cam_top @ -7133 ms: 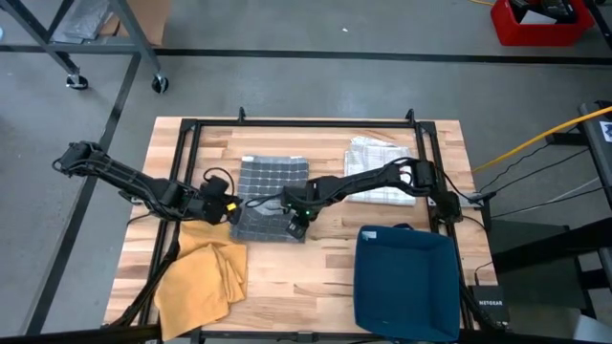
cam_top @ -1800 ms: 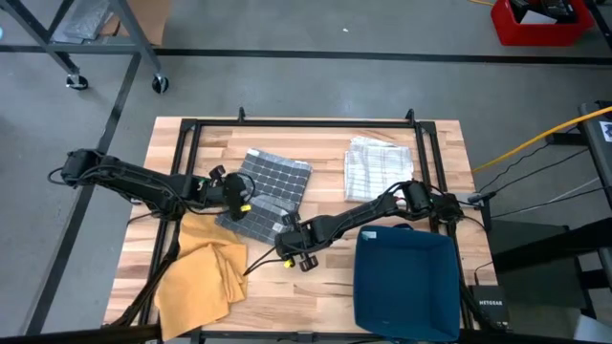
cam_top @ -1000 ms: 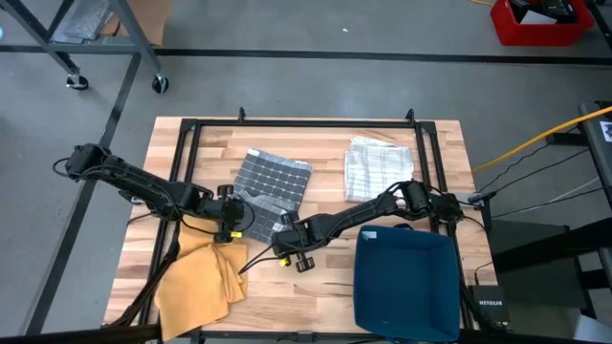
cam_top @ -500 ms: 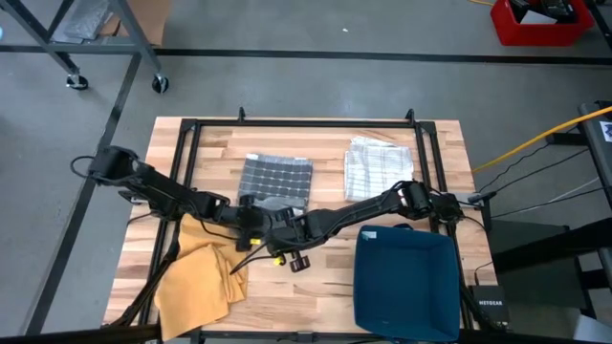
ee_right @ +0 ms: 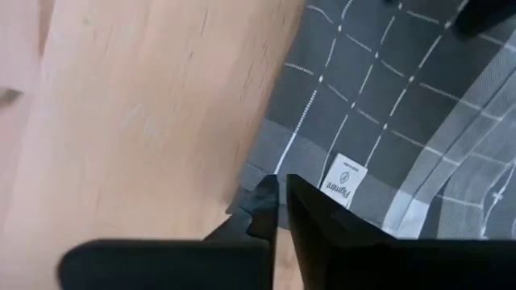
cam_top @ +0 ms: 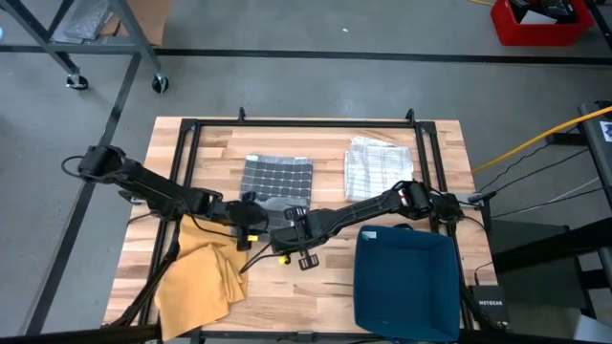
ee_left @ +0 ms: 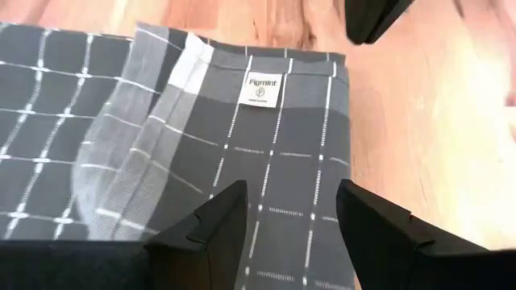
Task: Fold towel
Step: Fold the gray towel
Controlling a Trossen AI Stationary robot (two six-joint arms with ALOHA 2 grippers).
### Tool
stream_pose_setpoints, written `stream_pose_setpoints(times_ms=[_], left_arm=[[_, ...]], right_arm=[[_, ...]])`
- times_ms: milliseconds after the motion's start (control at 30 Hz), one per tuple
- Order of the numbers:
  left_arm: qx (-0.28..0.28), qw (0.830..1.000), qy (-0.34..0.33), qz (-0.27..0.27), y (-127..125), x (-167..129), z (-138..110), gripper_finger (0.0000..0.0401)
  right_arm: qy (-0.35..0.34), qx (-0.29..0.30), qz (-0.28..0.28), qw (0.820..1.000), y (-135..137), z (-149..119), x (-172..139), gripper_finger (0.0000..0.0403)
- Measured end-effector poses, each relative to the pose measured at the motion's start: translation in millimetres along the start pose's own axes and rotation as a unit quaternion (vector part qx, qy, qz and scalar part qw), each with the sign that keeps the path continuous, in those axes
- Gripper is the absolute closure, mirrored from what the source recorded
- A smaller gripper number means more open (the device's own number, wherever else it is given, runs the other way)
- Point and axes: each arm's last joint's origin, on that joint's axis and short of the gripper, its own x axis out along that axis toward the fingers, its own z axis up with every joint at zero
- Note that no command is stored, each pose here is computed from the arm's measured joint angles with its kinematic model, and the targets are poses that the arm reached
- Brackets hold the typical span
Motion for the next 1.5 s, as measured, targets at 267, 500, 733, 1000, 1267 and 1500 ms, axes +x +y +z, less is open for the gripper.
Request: stream_pose_setpoints(times_ms=[267, 500, 733, 1000, 1267, 1500], left_arm=[[-0.011, 0.997, 0.08, -0.015, 3, -27, -13, 0.0221], [0.022, 0.987, 0.159, -0.021, -7, -35, -31, 0.0221], [0.066, 0.983, 0.167, -0.045, -19, -39, -36, 0.0221], [0.127, 0.98, 0.151, -0.01, -21, -40, -36, 0.0221], [0.139, 0.976, 0.167, -0.006, -22, -35, -40, 0.0221], [0.175, 0.964, 0.202, 0.002, -25, -22, -49, 0.0221]], right_arm=[[-0.003, 0.056, 0.009, 0.998, 0, 1, 0, 0.0264], [-0.029, 0.069, 0.009, 0.997, 1, 4, 5, 0.019], [-0.023, 0.079, 0.009, 0.997, 4, -2, 17, 0.0183], [-0.007, 0.098, 0.01, 0.995, 7, -11, 30, 0.0187], [-0.015, 0.099, 0.009, 0.995, 9, -9, 44, 0.0188], [-0.004, 0.098, 0.012, 0.995, 10, -11, 54, 0.0188]])
